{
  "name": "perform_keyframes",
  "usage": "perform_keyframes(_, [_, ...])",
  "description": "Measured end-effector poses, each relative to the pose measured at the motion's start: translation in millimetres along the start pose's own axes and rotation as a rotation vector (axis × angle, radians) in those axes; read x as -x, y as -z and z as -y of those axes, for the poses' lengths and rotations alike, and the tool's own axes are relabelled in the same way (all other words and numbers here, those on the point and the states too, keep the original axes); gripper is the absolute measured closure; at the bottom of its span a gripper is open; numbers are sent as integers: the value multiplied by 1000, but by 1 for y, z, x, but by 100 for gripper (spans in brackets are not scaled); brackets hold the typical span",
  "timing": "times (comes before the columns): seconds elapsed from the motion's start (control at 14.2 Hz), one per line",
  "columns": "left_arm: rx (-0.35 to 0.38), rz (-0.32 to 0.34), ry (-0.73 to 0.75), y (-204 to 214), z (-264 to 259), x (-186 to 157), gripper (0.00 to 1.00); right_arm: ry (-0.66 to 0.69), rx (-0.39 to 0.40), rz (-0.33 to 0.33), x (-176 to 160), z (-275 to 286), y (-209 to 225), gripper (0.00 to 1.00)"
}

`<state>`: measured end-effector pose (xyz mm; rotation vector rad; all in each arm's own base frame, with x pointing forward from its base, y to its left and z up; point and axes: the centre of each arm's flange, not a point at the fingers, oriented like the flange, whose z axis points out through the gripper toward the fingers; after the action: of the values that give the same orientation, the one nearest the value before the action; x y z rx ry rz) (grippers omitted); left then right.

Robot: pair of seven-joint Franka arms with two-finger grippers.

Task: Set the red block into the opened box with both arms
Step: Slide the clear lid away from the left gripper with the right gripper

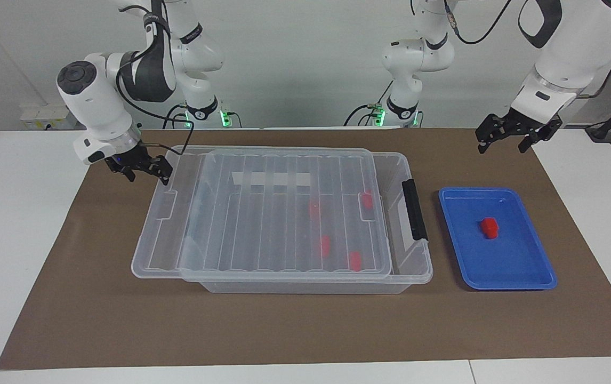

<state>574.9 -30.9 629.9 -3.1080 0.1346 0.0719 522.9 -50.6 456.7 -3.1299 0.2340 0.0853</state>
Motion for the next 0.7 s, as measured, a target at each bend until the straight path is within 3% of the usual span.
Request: perform_keyframes(0.7, [22, -6, 71, 1, -2, 0, 0, 21, -6, -16, -1, -80, 10, 0])
